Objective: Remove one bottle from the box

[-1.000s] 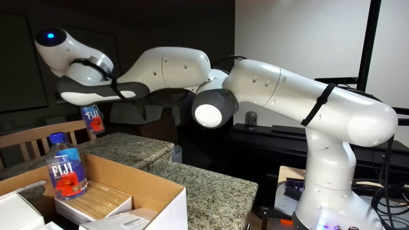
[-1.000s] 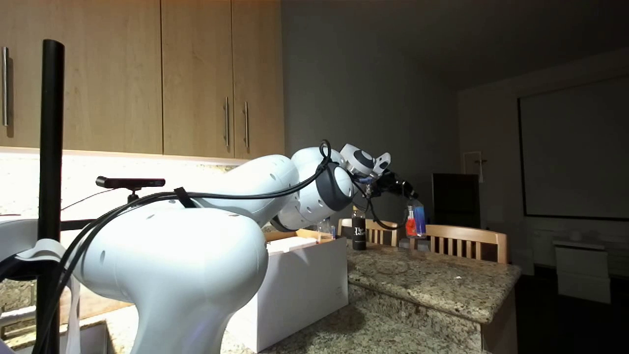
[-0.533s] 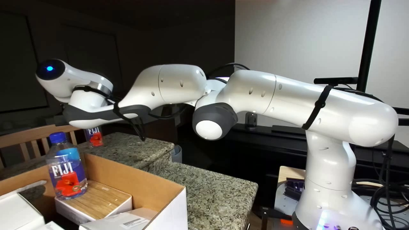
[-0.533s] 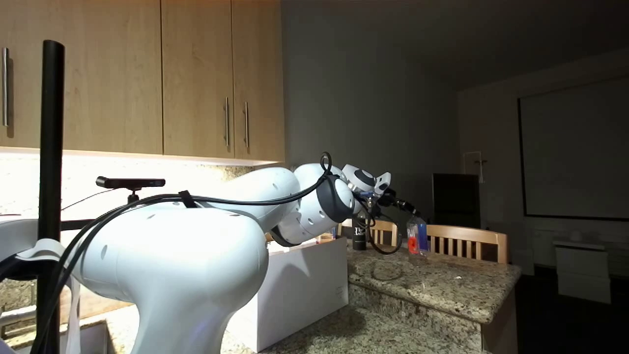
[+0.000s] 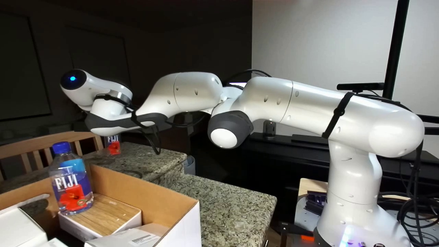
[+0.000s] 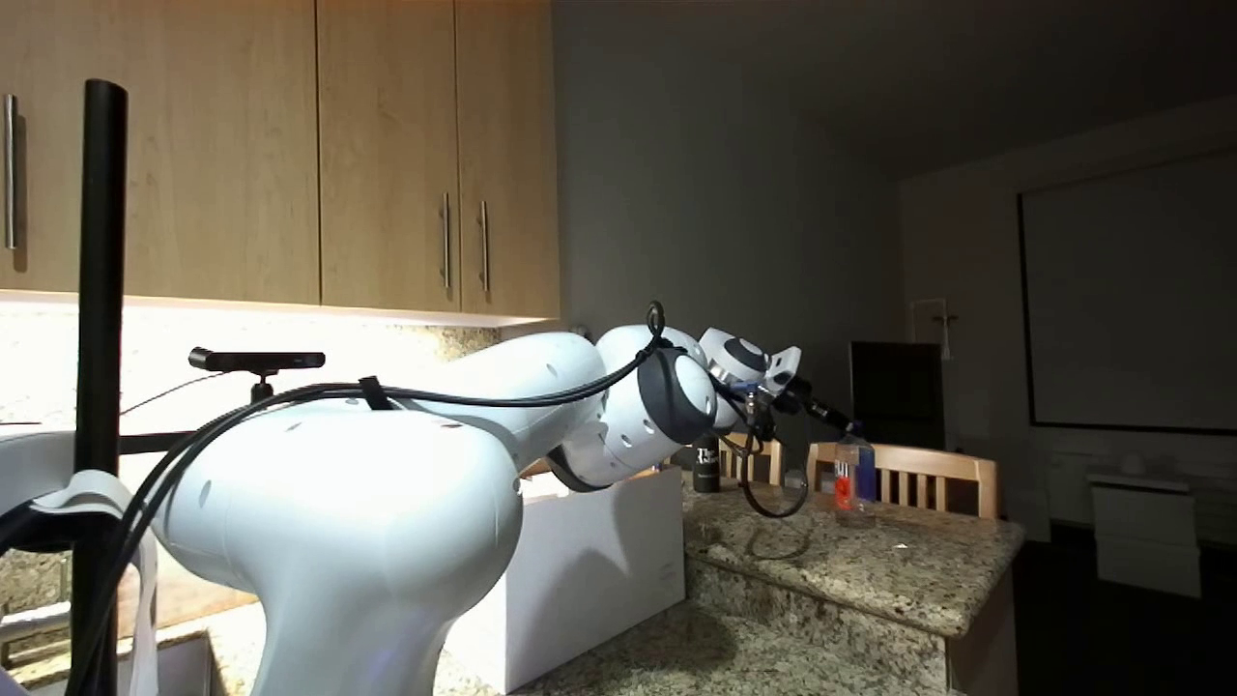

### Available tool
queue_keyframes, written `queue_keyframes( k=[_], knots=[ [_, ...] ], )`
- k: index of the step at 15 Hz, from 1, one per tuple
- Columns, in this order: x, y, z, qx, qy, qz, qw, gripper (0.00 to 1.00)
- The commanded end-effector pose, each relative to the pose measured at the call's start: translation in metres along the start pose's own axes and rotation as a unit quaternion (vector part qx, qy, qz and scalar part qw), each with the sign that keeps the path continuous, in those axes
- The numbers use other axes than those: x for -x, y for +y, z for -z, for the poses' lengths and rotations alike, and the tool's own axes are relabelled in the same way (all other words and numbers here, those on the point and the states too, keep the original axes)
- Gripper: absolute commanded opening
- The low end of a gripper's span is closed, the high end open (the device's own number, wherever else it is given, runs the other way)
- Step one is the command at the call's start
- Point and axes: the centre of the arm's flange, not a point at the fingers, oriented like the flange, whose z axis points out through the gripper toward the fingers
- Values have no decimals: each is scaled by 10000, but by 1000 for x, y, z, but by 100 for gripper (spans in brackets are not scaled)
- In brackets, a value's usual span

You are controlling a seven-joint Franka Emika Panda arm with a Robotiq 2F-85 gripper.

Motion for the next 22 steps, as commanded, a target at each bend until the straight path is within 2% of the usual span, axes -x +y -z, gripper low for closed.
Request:
queue_keyframes(
  k=[1, 8, 19, 20, 21, 22],
  knots=[
    [9, 72, 22, 85, 212, -286, 9993, 15],
    [3, 75, 19, 152, 374, -114, 9991, 15],
    [2, 73, 24, 144, 296, 139, 9994, 16],
    [2, 73, 24, 144, 284, 155, 9994, 60],
    [2, 73, 24, 139, 282, 177, 9993, 61],
    [3, 73, 24, 141, 283, 185, 9993, 67]
  ],
)
